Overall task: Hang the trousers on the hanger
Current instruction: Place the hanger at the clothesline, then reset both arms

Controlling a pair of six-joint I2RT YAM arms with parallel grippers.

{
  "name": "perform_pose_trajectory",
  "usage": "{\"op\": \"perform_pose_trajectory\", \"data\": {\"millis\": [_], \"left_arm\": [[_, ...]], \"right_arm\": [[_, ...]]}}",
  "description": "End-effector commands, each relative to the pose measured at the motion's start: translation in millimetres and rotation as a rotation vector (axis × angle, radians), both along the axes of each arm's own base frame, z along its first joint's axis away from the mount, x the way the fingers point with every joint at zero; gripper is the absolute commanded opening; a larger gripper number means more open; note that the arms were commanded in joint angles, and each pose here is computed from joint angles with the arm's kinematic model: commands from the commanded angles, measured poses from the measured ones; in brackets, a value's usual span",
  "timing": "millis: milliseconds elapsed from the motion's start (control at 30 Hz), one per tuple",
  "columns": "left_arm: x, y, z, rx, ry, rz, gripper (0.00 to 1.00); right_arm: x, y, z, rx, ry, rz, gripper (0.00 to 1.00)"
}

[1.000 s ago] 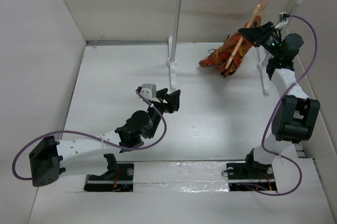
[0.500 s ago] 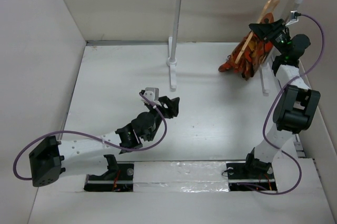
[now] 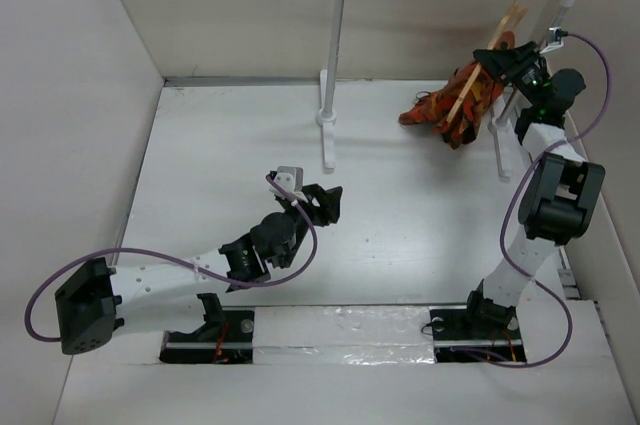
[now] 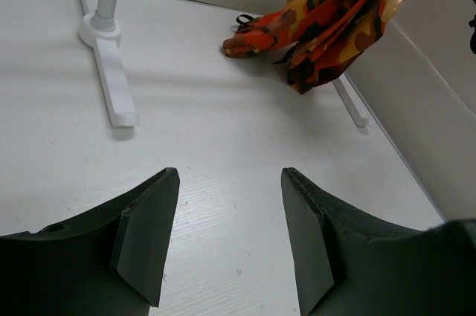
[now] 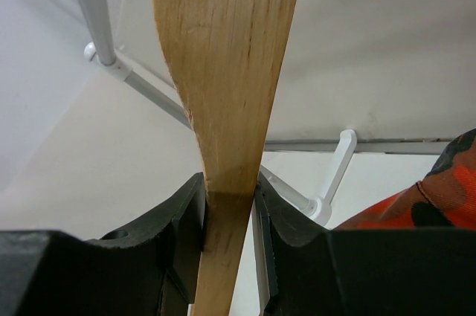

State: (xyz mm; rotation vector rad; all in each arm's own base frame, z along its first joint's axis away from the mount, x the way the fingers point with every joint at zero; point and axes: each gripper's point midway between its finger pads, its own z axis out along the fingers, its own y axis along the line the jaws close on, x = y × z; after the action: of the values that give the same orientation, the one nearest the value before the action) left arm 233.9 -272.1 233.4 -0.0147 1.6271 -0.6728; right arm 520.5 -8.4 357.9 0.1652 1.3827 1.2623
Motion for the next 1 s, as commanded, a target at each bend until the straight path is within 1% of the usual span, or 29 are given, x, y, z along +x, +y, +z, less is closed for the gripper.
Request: {"op": "perform_pose_trajectory", "data": {"millis": [0,133,167,233,267,300,333,367,433,467,500,567,700,733,800,933,967], "left_arm": [[-1.8,-0.2,9.1,-0.036,-0.013,-0.007,0.54],[-1.5,-1.5,8.5,-0.033,-0.012,-0.008,0.54],[-1.4,-2.2,8.2,-0.032,-0.011,-0.010,0.54],[-1.3,-2.9,9.2,-0.032,-0.011,-0.011,0.54],[-1.3,-2.4,8.8,-0.029,-0.009,-0.010,0.54],[-1.6,-2.4,9.8,-0.033,-0.008,-0.011,0.55],[-1.4,-1.9,11.1,-0.033,-0.009,-0.008,0.55],[-1.7,-1.4,10.7,-0.034,-0.007,-0.008,0.55],[-2.2,0.7,14.2,-0.046,-0.010,-0.005,0.55],[-2.5,1.4,15.0,-0.048,-0.011,-0.005,0.55],[-3.2,2.9,17.1,-0.055,-0.013,-0.005,0.55],[-3.1,4.9,21.4,-0.062,-0.019,0.001,0.55],[-2.1,11.8,30.3,-0.070,-0.022,0.027,0.55],[-1.7,13.6,33.7,-0.077,-0.023,0.035,0.55],[-2.5,16.8,46.0,-0.101,-0.032,0.039,0.55],[-5.0,21.8,62.9,-0.145,-0.035,0.040,0.57],[-5.6,23.4,67.6,-0.156,-0.037,0.041,0.57]], "right_arm": [[-24.0,0.7,55.9,-0.102,-0.291,-0.023,0.00],[-25.6,-2.6,45.3,-0.083,-0.274,-0.015,0.00],[-26.3,-6.5,44.3,-0.085,-0.276,-0.020,0.12],[-27.1,-6.0,42.6,-0.086,-0.271,-0.018,0.32],[-28.2,-5.4,42.9,-0.089,-0.275,-0.015,0.52],[-28.5,-5.1,42.1,-0.088,-0.271,-0.014,0.61],[-29.6,-9.1,42.4,-0.090,-0.271,-0.021,0.67],[-31.3,-8.5,43.3,-0.091,-0.272,-0.022,0.80],[-32.6,-12.1,43.9,-0.097,-0.272,-0.029,0.91],[-33.6,-11.3,44.1,-0.102,-0.272,-0.024,0.98],[-35.6,-10.4,46.2,-0.106,-0.277,-0.024,1.00],[-37.7,-9.5,46.9,-0.114,-0.279,-0.027,1.00],[-43.2,-19.3,47.1,-0.147,-0.250,-0.085,1.00],[-42.6,-20.3,42.8,-0.182,-0.252,-0.105,1.00],[-44.1,-26.6,39.2,-0.195,-0.218,-0.140,1.00],[-61.9,-32.0,47.5,-0.268,-0.244,-0.220,1.00],[-73.4,-27.9,56.4,-0.281,-0.263,-0.235,1.00]]}}
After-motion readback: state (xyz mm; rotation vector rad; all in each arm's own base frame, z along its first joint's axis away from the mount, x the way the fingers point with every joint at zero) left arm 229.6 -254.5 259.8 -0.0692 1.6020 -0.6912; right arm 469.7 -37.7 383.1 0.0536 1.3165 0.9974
